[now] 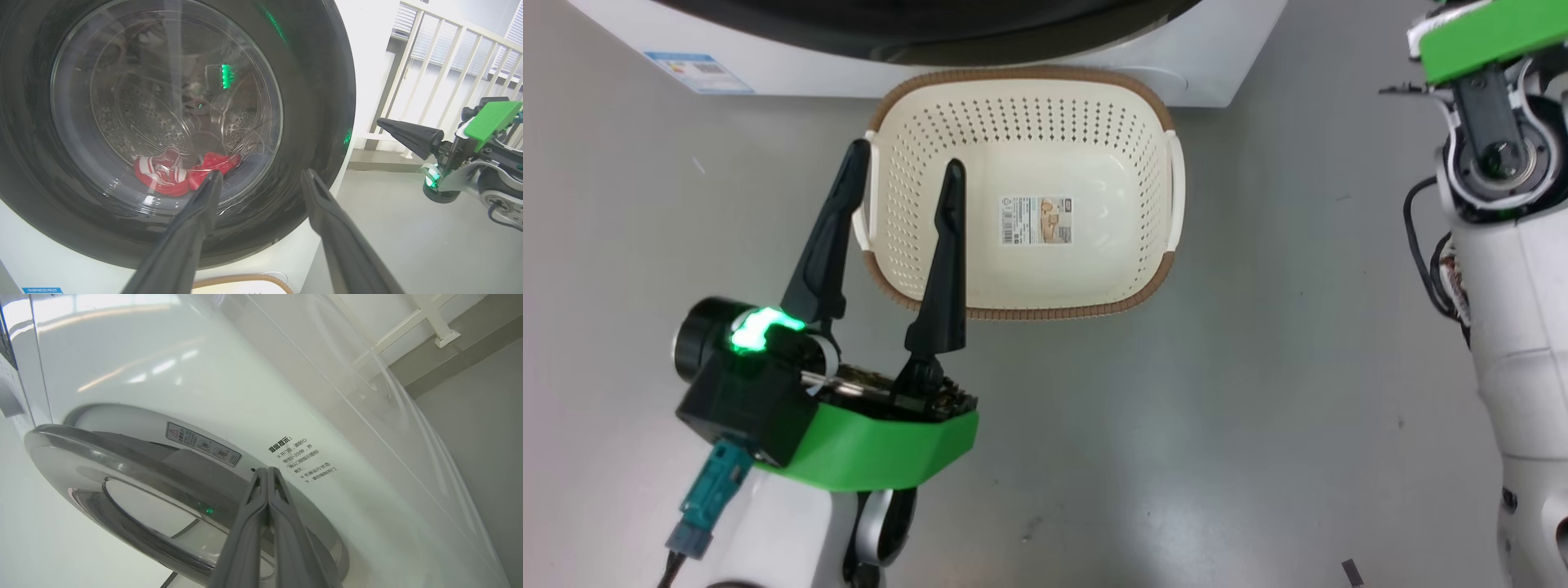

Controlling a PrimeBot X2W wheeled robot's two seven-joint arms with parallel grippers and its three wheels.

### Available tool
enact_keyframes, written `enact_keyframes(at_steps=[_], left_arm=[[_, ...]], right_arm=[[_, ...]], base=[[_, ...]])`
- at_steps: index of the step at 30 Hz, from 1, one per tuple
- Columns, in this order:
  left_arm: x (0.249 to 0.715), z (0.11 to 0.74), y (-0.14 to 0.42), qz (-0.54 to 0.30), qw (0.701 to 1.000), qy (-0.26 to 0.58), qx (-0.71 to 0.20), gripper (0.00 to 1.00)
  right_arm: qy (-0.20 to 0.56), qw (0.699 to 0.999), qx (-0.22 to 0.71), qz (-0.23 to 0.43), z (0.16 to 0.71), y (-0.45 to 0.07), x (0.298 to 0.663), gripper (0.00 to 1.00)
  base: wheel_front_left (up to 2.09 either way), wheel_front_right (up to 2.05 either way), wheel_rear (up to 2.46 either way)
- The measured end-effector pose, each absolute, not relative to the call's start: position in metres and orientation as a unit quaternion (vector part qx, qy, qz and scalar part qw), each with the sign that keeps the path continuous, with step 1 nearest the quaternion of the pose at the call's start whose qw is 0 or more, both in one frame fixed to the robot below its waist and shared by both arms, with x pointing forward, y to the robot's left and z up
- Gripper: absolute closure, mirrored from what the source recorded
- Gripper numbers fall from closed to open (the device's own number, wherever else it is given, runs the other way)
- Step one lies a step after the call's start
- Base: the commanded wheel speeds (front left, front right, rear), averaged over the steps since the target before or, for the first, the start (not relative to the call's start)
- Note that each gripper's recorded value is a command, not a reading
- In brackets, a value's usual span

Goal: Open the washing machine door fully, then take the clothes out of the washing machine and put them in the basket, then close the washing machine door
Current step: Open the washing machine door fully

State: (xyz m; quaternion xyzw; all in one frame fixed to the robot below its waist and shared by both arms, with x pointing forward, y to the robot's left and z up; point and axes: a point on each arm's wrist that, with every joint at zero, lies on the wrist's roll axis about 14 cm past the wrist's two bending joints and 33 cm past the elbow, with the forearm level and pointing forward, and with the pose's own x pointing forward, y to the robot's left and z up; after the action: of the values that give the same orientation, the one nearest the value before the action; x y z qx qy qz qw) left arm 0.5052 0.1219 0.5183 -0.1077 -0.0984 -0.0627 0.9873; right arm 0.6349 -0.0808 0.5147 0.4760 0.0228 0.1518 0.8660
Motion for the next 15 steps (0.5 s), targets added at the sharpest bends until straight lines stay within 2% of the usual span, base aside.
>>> enact_keyframes(at_steps=[15], left_arm=[[0.51, 0.496, 0.124, -0.061, 0.991, -0.079, -0.093, 0.0]], right_arm=[[0.113, 0.801, 0.546, 0.217, 0.509, -0.043, 0.666, 1.0]], base=[[0.0, 0.0, 0.0]])
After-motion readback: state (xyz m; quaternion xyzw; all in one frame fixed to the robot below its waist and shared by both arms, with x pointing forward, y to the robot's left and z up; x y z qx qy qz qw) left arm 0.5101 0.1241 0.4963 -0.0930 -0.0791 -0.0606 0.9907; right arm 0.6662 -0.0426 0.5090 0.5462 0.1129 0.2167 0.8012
